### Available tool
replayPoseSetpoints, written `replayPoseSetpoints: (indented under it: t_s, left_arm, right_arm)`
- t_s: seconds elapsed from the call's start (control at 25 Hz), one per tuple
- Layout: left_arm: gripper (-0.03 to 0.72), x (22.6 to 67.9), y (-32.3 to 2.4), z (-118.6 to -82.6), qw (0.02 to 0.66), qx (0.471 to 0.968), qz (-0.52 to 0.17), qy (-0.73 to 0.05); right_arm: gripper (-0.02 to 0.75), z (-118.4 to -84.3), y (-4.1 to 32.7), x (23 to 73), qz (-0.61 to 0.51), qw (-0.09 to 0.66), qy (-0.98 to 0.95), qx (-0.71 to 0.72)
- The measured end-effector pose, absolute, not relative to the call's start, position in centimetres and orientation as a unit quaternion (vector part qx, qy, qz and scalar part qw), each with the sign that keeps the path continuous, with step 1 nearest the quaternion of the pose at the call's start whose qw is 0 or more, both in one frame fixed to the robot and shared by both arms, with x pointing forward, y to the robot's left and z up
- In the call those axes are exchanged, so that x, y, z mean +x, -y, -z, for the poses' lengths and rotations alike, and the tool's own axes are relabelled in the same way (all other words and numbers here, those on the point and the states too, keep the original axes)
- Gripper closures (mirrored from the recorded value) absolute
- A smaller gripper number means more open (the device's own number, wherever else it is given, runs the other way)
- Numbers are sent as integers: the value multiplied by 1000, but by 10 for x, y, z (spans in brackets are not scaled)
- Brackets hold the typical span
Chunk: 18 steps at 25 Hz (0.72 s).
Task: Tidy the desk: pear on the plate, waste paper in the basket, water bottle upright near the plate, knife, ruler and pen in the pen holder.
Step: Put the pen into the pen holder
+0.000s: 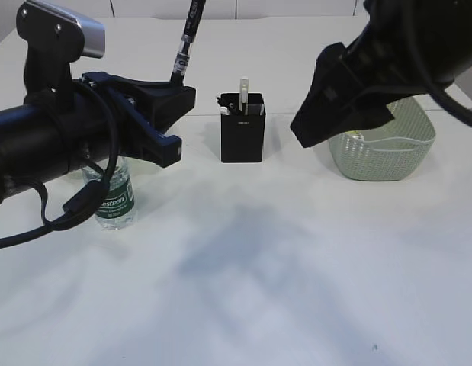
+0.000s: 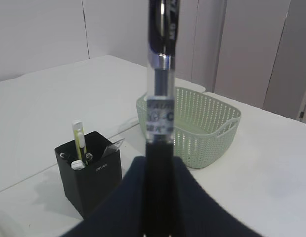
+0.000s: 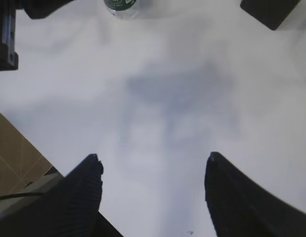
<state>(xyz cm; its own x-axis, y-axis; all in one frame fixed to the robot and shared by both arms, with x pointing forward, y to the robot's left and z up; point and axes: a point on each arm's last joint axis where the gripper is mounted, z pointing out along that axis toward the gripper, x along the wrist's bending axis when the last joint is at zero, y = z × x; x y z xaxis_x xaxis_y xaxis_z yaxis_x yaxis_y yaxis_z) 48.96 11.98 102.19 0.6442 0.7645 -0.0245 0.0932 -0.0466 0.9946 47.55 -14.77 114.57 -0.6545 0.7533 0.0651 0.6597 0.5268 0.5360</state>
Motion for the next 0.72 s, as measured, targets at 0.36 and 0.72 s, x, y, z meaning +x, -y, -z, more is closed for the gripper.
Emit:
replayPoseSetpoints:
  t_s: [0.36, 0.72]
  left_arm:
    - [634, 489, -119, -1022, 614, 670, -269, -321]
    - [634, 488, -118, -1022, 618, 669, -258, -324]
  right_arm:
    - [253, -1137, 169, 440, -343, 121, -817, 448]
    - [253, -1134, 175, 435, -439, 205, -776, 405]
